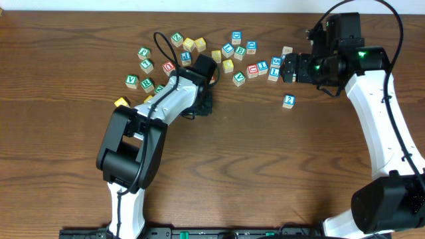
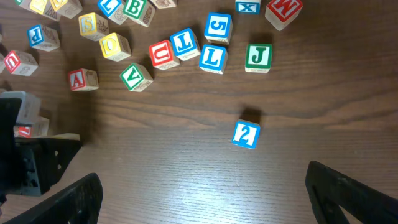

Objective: Spell out CORL
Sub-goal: 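Carry the yellow C block to the open table area below the pile, then lower the C block onto the table and open the left gripper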

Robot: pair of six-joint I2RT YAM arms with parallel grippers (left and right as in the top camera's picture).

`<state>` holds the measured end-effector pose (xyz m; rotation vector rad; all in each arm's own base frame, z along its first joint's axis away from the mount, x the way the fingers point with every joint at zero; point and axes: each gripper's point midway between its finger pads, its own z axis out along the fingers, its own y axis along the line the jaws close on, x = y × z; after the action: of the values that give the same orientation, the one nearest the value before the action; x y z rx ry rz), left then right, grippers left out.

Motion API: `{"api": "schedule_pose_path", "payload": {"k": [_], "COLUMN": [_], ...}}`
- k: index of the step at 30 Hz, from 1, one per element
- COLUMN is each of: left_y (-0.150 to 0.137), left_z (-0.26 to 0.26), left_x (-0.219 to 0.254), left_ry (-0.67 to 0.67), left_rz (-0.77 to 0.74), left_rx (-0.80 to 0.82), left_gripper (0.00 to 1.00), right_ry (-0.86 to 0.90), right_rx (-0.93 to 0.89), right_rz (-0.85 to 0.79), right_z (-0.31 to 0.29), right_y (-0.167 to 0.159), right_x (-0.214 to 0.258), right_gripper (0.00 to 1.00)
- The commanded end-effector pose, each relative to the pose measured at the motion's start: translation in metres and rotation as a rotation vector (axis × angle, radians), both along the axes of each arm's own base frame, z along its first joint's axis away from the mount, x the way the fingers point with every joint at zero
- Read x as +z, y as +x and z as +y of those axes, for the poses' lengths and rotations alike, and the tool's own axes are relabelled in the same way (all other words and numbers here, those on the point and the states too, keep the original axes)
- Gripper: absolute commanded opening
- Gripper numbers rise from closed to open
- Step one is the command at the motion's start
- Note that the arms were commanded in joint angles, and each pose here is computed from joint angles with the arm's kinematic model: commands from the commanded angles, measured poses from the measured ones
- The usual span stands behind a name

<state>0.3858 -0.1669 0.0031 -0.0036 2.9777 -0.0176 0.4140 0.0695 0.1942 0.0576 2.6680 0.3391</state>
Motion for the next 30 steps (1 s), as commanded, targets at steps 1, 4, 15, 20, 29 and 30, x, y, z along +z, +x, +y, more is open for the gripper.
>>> {"api": "schedule_pose_path", "payload": {"k": [1,4,15,20,29,30], "left_y": [0.014,0.016,0.023,0.029,0.016,0.013], "left_z": [-0.001,0.000,0.023,0.057,0.085,0.083], "left_x": [0.032,0.042,0.072,0.101,0.082,0.076], "left_ry": [-0.028,-0.037,-0.053,-0.065,-0.036,-0.037], "left_rz": [-0.079,-0.100,-0.150,-0.199,-0.115,-0.095], "left_rx": [0.013,0.017,0.068,0.144,0.203,0.200], "left_gripper": [0.36,0.41,0.44,0.38,0.19,0.14], "right_ry": [0.001,0.001,0.001,0.001,0.001,0.001], "right_rx": [-0.004,-0.004,-0.003,-0.003,-0.004,-0.003], "right_rz": [-0.009,-0.009,-0.010,-0.010,-0.010,-0.010], "right_z": [0.001,0.001,0.002,0.002,0.002,0.002], "right_y": [0.003,0.003,0.003,0.003,0.003,0.003], "right_x": [0.004,0.004,0.004,0.004,0.004,0.004], "right_gripper": [0.99,0.99,0.99,0.99,0.99,0.99]}}
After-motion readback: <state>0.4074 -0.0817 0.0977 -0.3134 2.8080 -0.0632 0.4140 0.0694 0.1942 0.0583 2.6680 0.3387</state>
